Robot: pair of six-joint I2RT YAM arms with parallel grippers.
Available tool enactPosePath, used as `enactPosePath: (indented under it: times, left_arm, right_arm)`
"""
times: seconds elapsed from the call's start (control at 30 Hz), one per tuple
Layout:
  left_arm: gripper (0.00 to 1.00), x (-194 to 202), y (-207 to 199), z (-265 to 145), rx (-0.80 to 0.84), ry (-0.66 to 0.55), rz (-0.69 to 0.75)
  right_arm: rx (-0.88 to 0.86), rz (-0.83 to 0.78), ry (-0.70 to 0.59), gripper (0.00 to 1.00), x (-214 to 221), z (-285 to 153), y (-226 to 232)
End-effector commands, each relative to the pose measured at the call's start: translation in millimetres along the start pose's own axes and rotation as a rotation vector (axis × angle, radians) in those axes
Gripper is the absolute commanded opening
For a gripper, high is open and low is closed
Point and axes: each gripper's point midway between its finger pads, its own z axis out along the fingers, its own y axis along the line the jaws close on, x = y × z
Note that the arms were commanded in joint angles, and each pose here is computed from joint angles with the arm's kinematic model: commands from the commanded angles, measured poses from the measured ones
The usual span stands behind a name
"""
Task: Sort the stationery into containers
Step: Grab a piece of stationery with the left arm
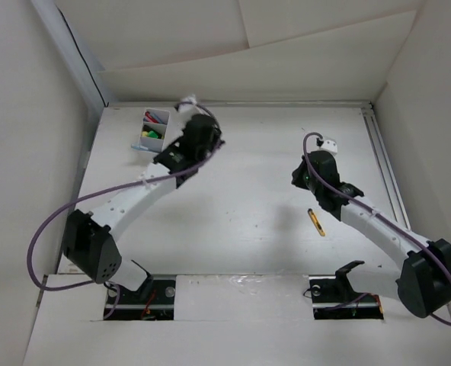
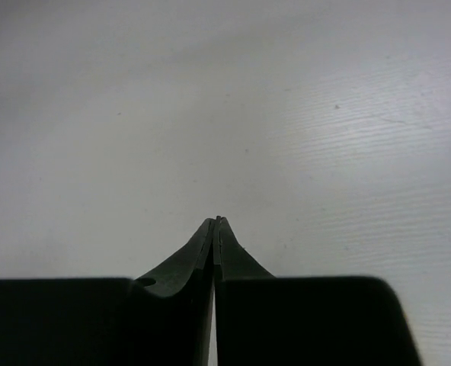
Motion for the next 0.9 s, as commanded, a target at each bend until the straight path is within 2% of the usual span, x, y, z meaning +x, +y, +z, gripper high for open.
enactPosePath:
  times: [0.0, 0.03, 0.07, 0.13, 0.17, 0.23, 0.33, 0.47, 0.7, 0.87]
  left_arm:
    - [0.00, 81.3, -43.0, -22.4, 0.190, 0.159, 0.014]
    - [0.00, 118.1, -45.8, -31.1, 0.225, 0.226, 0.050]
    - [0.00, 129.3, -52.2, -37.7, 0.255, 0.246, 0.059]
    - [0.00, 165.8, -46.4, -48.9, 0.255, 0.306, 0.113]
    - [0.00, 172.8, -52.0, -52.3, 0.293, 0.312, 0.106]
    - [0.00, 195.1, -46.3, -60.4, 0.335, 0.374, 0.105]
    - [0.00, 205.0, -50.8, -72.3, 0.401, 0.415, 0.098]
    - [0.00, 214.4, -34.5, -83.7, 0.435, 0.434, 0.102]
    - [0.00, 213.4, -25.4, -106.7, 0.529, 0.438, 0.083]
    - [0.00, 204.1, -27.8, -121.8, 0.594, 0.426, 0.070]
  right_arm:
    - [0.186, 0.064, -0.003, 0.05, 4.5, -2.7, -40.8]
    - [0.231, 0.077, 0.015, 0.14, 15.8, -4.2, -55.9]
    - [0.247, 0.112, 0.010, 0.38, 19.0, -7.5, -59.9]
    - [0.280, 0.147, 0.030, 0.58, 33.5, -9.5, -76.9]
    - [0.276, 0.169, 0.036, 0.74, 37.8, -10.6, -77.1]
    - [0.297, 0.202, 0.050, 0.82, 42.0, -13.5, -84.8]
    - [0.340, 0.224, 0.080, 0.84, 53.8, -17.4, -93.6]
    - [0.410, 0.230, 0.095, 0.84, 60.5, -23.4, -108.0]
    - [0.465, 0.290, 0.200, 0.81, 84.2, -9.9, -120.5]
    - [0.480, 0.323, 0.218, 0.84, 87.6, -6.1, -118.9]
